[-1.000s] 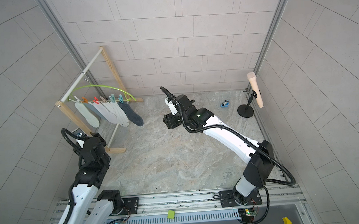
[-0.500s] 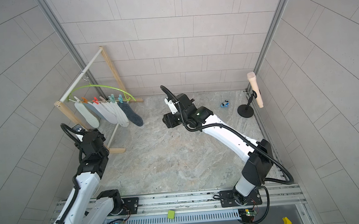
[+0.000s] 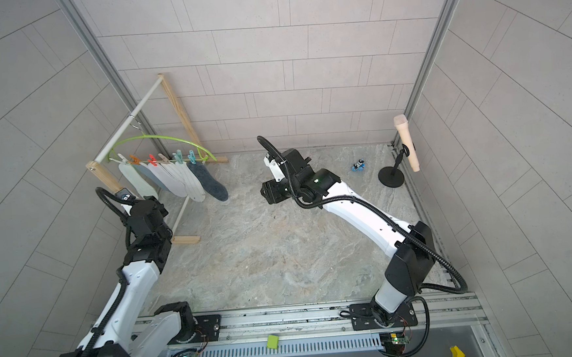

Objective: Take the shoe insoles off the hanger
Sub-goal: Adjust the clothesline at the center of the board.

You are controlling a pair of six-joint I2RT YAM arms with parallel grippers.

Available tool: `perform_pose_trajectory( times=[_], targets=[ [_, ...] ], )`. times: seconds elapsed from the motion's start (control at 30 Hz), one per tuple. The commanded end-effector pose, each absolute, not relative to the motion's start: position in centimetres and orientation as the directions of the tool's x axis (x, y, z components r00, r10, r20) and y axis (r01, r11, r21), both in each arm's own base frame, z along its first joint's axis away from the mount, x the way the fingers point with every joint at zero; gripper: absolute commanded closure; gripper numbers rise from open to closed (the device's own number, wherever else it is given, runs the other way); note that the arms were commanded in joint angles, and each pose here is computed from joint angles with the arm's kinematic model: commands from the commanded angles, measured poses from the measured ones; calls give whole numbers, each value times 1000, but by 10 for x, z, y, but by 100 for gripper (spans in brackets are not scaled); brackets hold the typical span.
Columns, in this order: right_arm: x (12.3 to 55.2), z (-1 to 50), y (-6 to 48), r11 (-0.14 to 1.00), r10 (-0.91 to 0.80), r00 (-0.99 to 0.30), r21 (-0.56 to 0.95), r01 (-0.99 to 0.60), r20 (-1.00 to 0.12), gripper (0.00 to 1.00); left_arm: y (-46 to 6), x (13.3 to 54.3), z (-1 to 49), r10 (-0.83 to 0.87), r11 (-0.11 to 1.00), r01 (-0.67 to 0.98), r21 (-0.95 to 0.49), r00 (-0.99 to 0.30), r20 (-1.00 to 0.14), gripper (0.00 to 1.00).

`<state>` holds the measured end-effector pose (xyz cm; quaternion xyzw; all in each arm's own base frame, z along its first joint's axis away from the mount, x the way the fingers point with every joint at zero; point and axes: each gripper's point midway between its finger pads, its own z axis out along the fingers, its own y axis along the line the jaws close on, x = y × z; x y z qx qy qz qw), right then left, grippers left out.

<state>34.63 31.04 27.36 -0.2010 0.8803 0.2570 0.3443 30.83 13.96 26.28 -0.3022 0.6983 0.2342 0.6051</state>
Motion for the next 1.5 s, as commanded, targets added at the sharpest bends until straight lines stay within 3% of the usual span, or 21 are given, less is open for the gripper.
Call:
perform_pose_trajectory(
  times=[0.0, 0.8, 1.23, 1.27, 1.33, 1.47],
  targets=[
    [347, 278, 311, 786, -172, -686, 321, -528, -707, 36, 140, 312, 287, -134, 715, -694, -85, -16, -991, 40],
    [362, 280, 304, 802, -131, -692, 334, -495, -710, 37, 126, 293, 269, -185, 761, -636, -130, -20, -983, 57],
    [372, 283, 291, 813, -86, -695, 353, -463, -714, 37, 112, 276, 259, -221, 799, -583, -149, -54, -974, 74],
    [373, 283, 291, 813, -85, -696, 354, -462, -713, 37, 114, 274, 258, -221, 792, -593, -146, -55, -974, 69],
    [373, 282, 290, 813, -82, -697, 357, -460, -712, 37, 120, 267, 258, -219, 765, -628, -143, -46, -975, 44],
    [371, 281, 290, 811, -84, -701, 361, -461, -708, 37, 133, 255, 257, -203, 701, -702, -122, -32, -979, 35]
  ],
)
